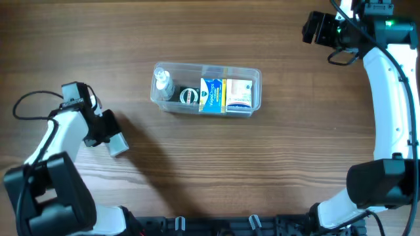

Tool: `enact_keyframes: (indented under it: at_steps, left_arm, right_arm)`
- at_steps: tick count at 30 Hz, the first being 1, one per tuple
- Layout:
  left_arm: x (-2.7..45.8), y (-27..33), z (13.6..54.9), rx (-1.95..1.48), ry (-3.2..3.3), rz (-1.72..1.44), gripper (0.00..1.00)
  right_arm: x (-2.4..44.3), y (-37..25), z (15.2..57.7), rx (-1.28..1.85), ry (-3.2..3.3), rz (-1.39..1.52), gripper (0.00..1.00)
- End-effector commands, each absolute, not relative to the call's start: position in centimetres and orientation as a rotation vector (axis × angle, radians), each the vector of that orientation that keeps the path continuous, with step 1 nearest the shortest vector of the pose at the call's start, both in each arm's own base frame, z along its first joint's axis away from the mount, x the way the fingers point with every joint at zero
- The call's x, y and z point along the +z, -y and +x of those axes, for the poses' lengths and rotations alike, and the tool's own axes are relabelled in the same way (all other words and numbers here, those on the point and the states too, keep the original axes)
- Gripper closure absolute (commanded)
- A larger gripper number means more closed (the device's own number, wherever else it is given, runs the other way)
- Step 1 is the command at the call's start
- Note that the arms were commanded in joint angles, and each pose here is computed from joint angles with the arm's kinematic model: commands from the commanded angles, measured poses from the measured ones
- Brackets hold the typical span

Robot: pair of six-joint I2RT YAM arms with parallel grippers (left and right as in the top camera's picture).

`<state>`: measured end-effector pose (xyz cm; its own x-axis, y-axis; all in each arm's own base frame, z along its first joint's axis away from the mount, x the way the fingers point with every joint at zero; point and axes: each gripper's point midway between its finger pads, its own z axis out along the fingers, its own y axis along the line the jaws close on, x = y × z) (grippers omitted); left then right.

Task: Pack container
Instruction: 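Carry the Panadol box over the container and lower it inside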

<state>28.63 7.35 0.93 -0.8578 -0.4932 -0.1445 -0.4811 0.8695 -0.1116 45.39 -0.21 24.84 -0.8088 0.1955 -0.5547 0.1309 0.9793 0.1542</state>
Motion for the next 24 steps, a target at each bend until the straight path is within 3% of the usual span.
enact_keyframes:
  at_steps: [1,5,13,15,21,24]
  left_arm:
    - [7.1,-7.8,32.2,-0.130,-2.708,-0.716,0.51]
    - [13.6,-6.0,34.4,-0.141,-2.608,-0.585,0.51]
    - [25.6,4.2,38.0,-0.248,-2.350,-0.106,0.51]
    - [27.3,7.9,38.6,-0.256,-2.271,0.108,0.54]
    - [28.9,19.0,38.2,-0.228,-2.017,0.728,0.50]
    - [28.4,22.4,37.9,-0.219,-1.937,0.884,0.50]
  right_arm:
    - [25.2,0.3,45.5,0.147,-2.513,0.244,0.00]
    - [25.2,0.3,45.5,0.147,-2.513,0.243,0.00]
    - [25.2,0.3,45.5,0.147,-2.513,0.244,0.00]
    - [25.2,0.3,45.5,0.147,-2.514,0.243,0.00]
    - [25.2,0.3,45.5,0.147,-2.513,0.243,0.00]
    - [25.2,0.3,45.5,0.147,-2.513,0.243,0.00]
